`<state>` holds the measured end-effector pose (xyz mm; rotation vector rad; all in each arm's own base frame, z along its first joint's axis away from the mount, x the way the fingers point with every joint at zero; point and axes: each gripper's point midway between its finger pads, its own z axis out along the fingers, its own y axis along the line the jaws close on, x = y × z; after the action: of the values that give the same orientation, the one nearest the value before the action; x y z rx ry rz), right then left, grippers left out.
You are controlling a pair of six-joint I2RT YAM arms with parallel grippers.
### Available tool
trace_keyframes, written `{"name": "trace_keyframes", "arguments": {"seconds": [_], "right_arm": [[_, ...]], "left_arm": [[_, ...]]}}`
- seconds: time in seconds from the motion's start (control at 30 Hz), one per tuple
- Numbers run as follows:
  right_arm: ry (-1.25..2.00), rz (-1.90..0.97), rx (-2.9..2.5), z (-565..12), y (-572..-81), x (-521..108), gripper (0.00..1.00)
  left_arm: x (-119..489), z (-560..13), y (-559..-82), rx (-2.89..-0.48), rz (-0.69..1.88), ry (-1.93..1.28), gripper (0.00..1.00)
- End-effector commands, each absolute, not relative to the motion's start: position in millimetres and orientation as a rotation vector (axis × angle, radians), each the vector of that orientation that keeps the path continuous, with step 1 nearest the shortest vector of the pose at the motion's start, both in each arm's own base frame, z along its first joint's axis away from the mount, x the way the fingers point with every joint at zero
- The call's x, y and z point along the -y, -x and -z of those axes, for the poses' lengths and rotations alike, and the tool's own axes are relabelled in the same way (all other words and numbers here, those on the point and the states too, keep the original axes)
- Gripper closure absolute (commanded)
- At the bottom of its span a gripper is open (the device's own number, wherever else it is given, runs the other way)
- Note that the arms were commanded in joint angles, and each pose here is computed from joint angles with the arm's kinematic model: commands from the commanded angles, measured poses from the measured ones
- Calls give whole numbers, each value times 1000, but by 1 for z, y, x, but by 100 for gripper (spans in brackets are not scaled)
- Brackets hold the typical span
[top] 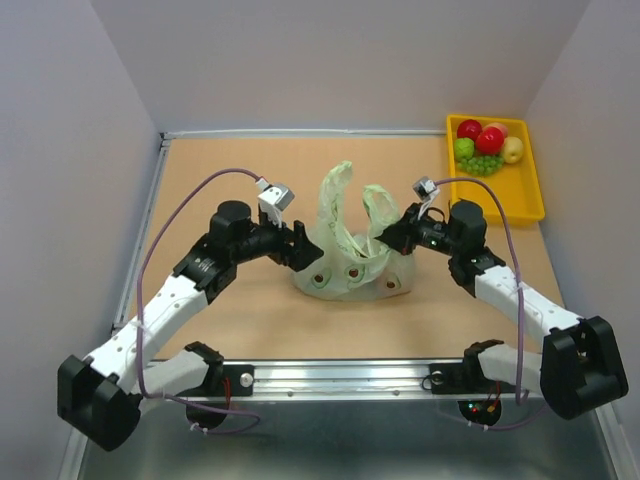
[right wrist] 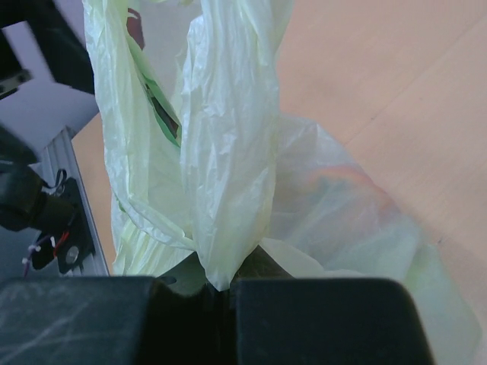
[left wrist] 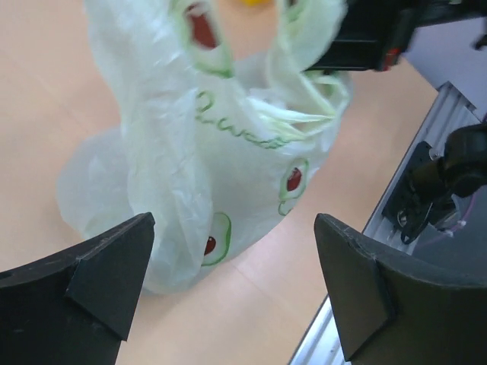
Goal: Place the fake fruits into the plastic bag and tie a complex knot
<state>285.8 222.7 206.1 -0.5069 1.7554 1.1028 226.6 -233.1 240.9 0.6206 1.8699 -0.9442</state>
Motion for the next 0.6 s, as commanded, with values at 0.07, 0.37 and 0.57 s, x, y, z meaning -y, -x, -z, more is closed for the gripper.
{"name": "trace_keyframes", "arguments": {"seconds": [0.07,0.37,0.57], "right_arm": [[727,-1096,-1664,-210,-263,-243,99],[791,-1095,-1663,-203,-257,-253,100],[819,-1104,-1644,-203,-251,-257,100]], "left_arm": [[251,-261,-277,-1910,973,-306,1],[288,-264,-282,-1819,1113,-298,1],[291,-249,-297,-1854,1033,-224,1]]}}
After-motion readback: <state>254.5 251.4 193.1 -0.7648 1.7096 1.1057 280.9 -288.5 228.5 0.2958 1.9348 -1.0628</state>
